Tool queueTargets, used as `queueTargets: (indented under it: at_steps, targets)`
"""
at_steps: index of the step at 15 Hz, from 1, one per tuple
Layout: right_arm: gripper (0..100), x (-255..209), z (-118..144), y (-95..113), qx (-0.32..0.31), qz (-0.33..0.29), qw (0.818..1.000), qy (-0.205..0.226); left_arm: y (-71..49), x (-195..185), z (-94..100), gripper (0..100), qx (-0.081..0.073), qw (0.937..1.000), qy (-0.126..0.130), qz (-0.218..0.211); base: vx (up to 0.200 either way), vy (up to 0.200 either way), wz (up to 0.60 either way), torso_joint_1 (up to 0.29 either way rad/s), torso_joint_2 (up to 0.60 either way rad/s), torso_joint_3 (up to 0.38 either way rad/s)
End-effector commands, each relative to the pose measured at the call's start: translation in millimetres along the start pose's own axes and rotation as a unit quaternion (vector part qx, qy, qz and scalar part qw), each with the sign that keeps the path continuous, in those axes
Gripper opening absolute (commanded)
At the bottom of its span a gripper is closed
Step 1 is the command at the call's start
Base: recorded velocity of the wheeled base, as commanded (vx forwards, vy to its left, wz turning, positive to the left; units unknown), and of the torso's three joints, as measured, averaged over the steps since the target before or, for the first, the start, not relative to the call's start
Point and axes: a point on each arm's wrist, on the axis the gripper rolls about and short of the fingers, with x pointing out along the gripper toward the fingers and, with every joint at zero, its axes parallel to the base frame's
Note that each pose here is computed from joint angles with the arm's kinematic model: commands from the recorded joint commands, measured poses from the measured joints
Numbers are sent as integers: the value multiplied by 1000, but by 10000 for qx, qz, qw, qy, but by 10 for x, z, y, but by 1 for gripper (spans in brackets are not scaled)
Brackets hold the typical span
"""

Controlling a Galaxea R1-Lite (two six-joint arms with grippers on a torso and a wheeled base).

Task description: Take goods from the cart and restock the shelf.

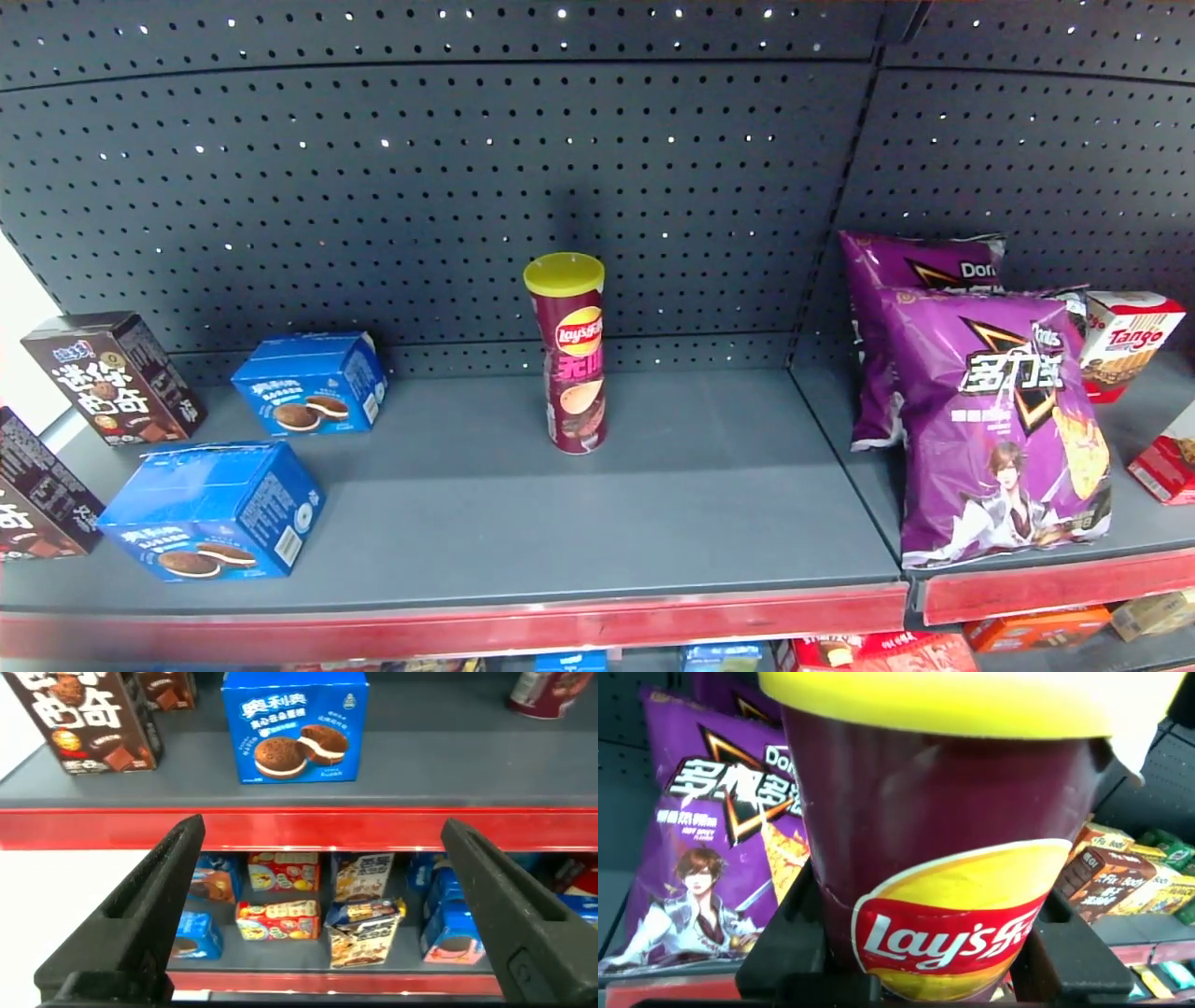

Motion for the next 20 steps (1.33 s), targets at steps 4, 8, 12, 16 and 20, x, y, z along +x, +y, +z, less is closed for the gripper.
queueTargets:
  at_steps: [4,8,12,16,20]
  targets:
    - [0,-45,33,-17,10,-67,9999,-137,5,17,1287,100,118,9935,-676,-905,0,0,0,0,0,0]
    - [0,-47,8,-8,7,-50,9999,-94,-126,316,2083,100,554,9718,-874,-2118,0,0,0,0,0,0]
    - [0,-32,49,-23,9,-77,9999,-141,-341,839,2017,100,497,9174,9,-3948,0,0,0,0,0,0]
    - [0,-37,78,-39,-1,-163,9997,-174,-579,1511,2030,100,521,9020,227,-4280,0,0,0,0,0,0]
    - [0,-4,99,-45,-89,-158,9997,-158,-858,1984,1898,100,443,8907,866,-4440,0,0,0,0,0,0]
